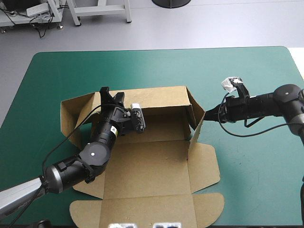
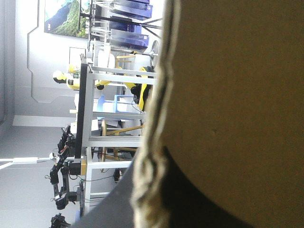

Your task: Fold the box

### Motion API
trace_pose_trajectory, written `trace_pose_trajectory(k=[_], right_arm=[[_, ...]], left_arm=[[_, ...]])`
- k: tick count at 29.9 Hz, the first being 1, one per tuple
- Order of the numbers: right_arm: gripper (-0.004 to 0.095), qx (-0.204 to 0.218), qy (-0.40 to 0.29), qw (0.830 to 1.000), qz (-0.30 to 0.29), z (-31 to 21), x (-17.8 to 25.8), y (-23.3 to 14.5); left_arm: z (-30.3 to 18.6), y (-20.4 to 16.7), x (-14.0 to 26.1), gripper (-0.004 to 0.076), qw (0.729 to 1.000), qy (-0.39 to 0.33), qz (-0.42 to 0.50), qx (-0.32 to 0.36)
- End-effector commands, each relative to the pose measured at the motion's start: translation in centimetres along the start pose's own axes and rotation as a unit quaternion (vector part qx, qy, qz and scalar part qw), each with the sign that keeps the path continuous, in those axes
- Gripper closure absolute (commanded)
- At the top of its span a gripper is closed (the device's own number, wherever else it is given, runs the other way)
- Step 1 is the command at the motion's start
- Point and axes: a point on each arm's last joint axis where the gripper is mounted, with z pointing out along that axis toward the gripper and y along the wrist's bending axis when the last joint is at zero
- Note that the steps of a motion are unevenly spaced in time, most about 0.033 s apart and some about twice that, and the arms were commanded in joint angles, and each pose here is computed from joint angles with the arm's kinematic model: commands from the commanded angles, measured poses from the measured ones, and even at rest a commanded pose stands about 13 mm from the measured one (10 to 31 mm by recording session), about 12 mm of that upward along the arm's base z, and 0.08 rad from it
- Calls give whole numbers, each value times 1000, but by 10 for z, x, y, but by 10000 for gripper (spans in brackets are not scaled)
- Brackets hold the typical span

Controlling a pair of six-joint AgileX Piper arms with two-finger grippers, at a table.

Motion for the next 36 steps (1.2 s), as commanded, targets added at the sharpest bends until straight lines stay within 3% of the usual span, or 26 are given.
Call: trace_pose_trajectory(k=[1,10,17,19,26,36], right_arm=[[926,-42,-57,996,-54,-5,4,20],[898,70,-179,974,-116,-7,26,23],[548,92,-176,969,-147,-8,26,20],[493,92,-173,969,-153,-8,26,20],[481,69,-97,974,-192,-3,39,22],[479,89,-101,965,-226,1,36,23]], left_arm=[[-8,19,-3,734,999,-8,-11,-42],[-8,19,-3,734,999,-8,-11,-42],[-8,19,-3,734,999,-8,-11,-42],[-8,19,-3,734,999,-8,-11,-42],[-8,19,-3,734,999,-8,-11,-42],[-8,19,-4,734,999,-12,-6,-39]])
